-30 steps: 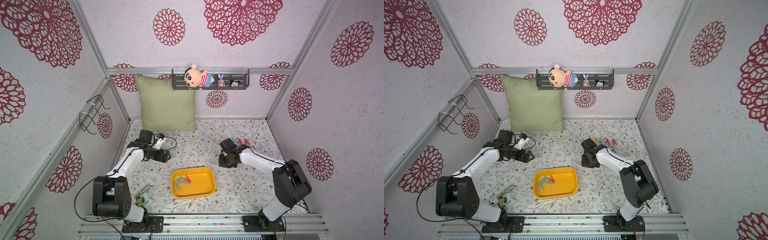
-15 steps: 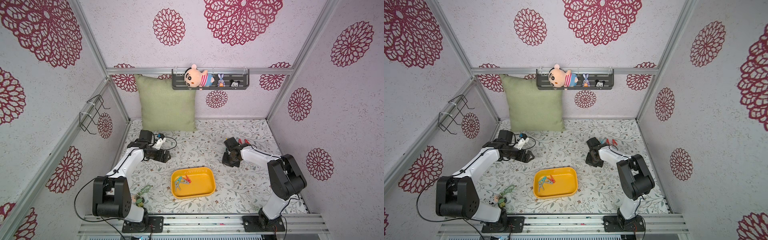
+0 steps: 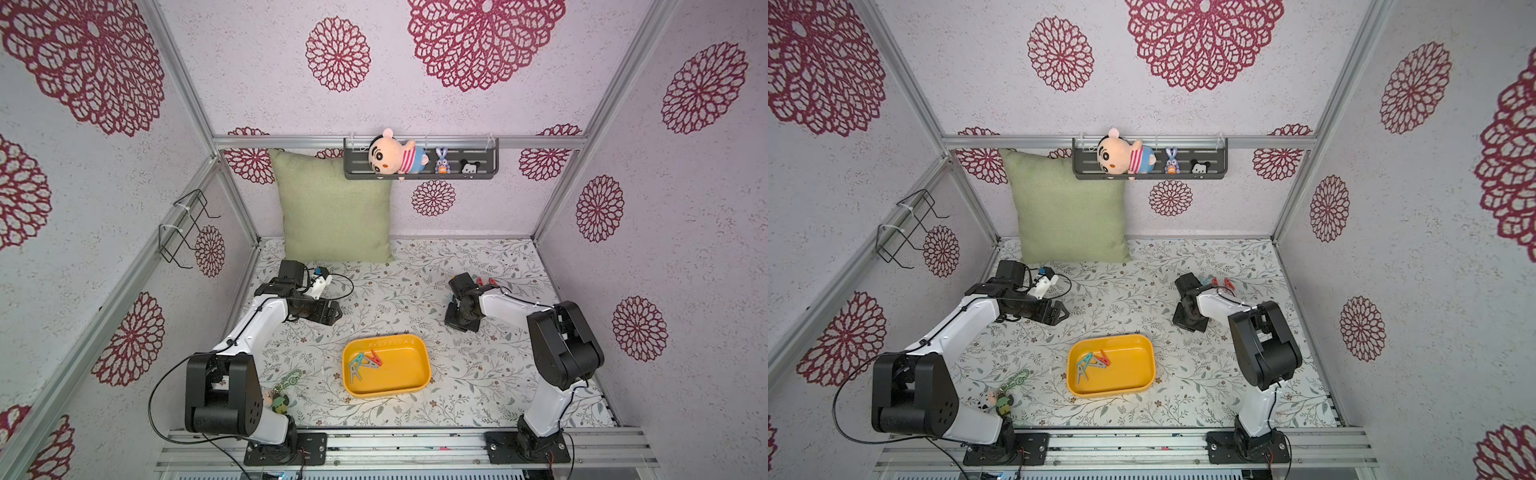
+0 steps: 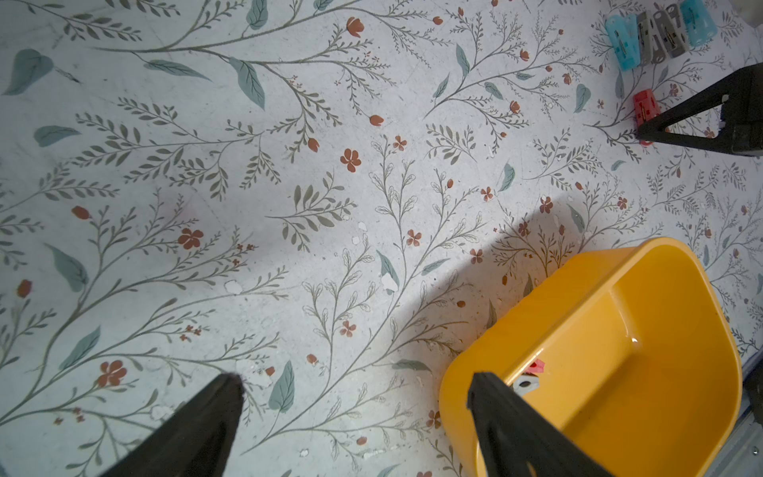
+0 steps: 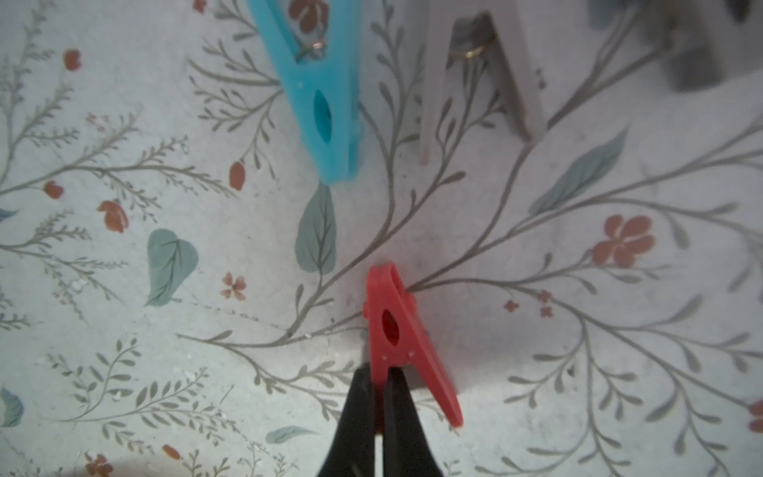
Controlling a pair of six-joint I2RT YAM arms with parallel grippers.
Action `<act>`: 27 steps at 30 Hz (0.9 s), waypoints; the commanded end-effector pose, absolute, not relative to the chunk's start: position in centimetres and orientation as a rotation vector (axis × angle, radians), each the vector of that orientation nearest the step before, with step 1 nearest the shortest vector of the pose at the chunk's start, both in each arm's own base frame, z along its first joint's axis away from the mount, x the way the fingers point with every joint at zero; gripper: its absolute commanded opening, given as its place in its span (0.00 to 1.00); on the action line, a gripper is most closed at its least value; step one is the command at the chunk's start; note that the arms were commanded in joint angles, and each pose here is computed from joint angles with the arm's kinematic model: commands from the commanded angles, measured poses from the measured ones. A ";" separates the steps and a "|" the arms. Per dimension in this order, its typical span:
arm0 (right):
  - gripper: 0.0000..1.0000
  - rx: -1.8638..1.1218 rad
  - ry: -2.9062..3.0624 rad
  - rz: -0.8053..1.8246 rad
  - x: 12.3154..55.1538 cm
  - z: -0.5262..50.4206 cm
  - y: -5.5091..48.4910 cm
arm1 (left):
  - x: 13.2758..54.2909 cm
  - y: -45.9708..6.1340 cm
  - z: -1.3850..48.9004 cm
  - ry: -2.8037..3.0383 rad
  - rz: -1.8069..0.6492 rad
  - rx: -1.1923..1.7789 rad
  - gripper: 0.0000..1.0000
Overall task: Take the clothespins out of the storage box
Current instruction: Place the clothespin at the center of the board.
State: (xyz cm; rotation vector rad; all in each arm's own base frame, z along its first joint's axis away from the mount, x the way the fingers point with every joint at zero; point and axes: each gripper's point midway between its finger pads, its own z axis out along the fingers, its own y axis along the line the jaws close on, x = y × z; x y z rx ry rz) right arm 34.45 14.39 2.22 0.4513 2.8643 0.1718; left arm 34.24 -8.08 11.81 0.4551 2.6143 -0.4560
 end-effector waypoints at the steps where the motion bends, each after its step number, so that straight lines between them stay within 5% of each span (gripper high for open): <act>1: 0.08 0.456 2.862 0.142 34.8 2.1 13.9 | 34.3 -8.1 12.5 2.583 -0.459 0.456 0.94; 14: 0.36 0.413 2.831 0.178 35.2 4.5 14.2 | 34.2 -8.0 12.4 2.585 -0.457 0.454 0.94; 27: 0.44 0.299 2.696 0.376 34.4 14.2 15.5 | 34.3 -8.1 12.2 2.591 -0.459 0.457 0.94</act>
